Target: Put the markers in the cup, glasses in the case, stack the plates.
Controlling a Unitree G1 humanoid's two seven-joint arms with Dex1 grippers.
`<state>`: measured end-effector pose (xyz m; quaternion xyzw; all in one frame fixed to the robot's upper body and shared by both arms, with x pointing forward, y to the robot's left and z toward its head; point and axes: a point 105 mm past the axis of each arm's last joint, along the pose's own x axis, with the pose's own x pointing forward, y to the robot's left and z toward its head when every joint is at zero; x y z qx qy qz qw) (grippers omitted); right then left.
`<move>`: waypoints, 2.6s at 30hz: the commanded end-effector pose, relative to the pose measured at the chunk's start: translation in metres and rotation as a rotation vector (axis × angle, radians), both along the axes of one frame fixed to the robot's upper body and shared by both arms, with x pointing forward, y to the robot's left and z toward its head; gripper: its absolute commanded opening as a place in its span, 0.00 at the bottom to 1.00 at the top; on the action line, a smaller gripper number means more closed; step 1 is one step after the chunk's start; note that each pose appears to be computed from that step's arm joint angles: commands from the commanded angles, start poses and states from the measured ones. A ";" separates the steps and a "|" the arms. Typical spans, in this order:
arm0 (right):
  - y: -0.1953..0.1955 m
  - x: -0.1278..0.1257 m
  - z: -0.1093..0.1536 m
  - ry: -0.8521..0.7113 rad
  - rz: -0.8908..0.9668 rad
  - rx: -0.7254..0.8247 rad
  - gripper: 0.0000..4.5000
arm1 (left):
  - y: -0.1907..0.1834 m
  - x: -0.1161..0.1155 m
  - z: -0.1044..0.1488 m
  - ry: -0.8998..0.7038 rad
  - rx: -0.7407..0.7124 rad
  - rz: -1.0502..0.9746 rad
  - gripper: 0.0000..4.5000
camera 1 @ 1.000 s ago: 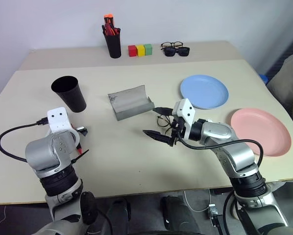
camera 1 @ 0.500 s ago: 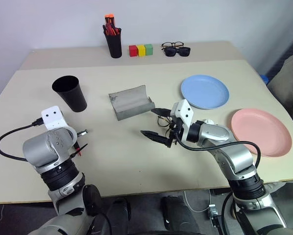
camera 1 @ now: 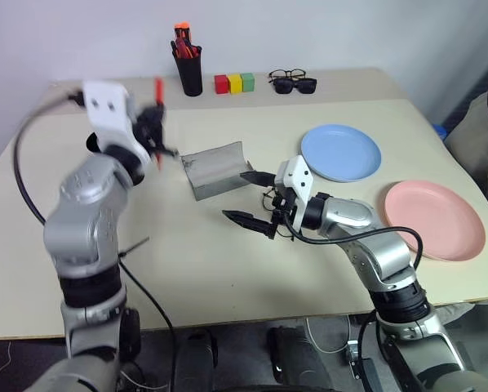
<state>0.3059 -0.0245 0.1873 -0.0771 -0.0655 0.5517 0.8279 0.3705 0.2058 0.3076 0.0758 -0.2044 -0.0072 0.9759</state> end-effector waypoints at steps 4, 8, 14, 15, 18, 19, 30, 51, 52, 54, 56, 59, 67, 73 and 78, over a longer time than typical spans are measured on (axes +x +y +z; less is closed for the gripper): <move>0.014 0.000 0.022 -0.088 0.005 0.059 1.00 | 0.051 0.012 0.013 -0.212 0.054 0.301 0.00; 0.015 -0.001 0.022 -0.090 0.001 0.066 1.00 | 0.065 0.021 -0.012 -0.183 0.006 0.365 0.00; 0.020 -0.003 0.022 -0.086 0.009 0.076 1.00 | 0.062 0.033 -0.041 -0.167 -0.068 0.322 0.00; 0.021 -0.004 0.022 -0.085 0.012 0.077 1.00 | 0.062 0.034 -0.045 -0.158 -0.065 0.324 0.00; 0.023 -0.006 0.022 -0.082 0.018 0.079 1.00 | 0.059 0.038 -0.056 -0.135 -0.066 0.311 0.00; 0.023 -0.006 0.022 -0.082 0.019 0.079 1.00 | 0.059 0.039 -0.060 -0.126 -0.064 0.313 0.00; 0.025 -0.007 0.020 -0.077 0.025 0.076 1.00 | 0.063 0.037 -0.069 -0.112 -0.134 0.314 0.59; 0.024 -0.006 0.015 -0.059 0.033 0.066 1.00 | 0.139 -0.029 -0.164 0.774 -0.252 0.472 0.99; 0.024 -0.006 0.015 -0.059 0.031 0.068 1.00 | 0.135 -0.029 -0.175 0.860 -0.243 0.454 0.99; 0.023 -0.006 0.015 -0.060 0.026 0.071 1.00 | 0.127 -0.028 -0.188 0.958 -0.215 0.416 0.99; 0.023 -0.006 0.015 -0.060 0.023 0.072 1.00 | 0.125 -0.026 -0.192 0.977 -0.223 0.403 0.99; 0.022 -0.007 0.013 -0.058 0.013 0.073 1.00 | 0.130 -0.024 -0.198 1.002 -0.237 0.427 0.99; 0.019 -0.007 0.012 -0.055 -0.007 0.072 1.00 | 0.142 -0.024 -0.200 0.973 -0.274 0.500 0.23; 0.018 -0.007 0.011 -0.055 -0.005 0.067 1.00 | 0.176 -0.024 -0.131 0.522 -0.272 0.697 0.02; 0.019 -0.006 0.012 -0.057 0.002 0.066 1.00 | 0.163 -0.031 -0.042 0.055 -0.215 0.649 0.02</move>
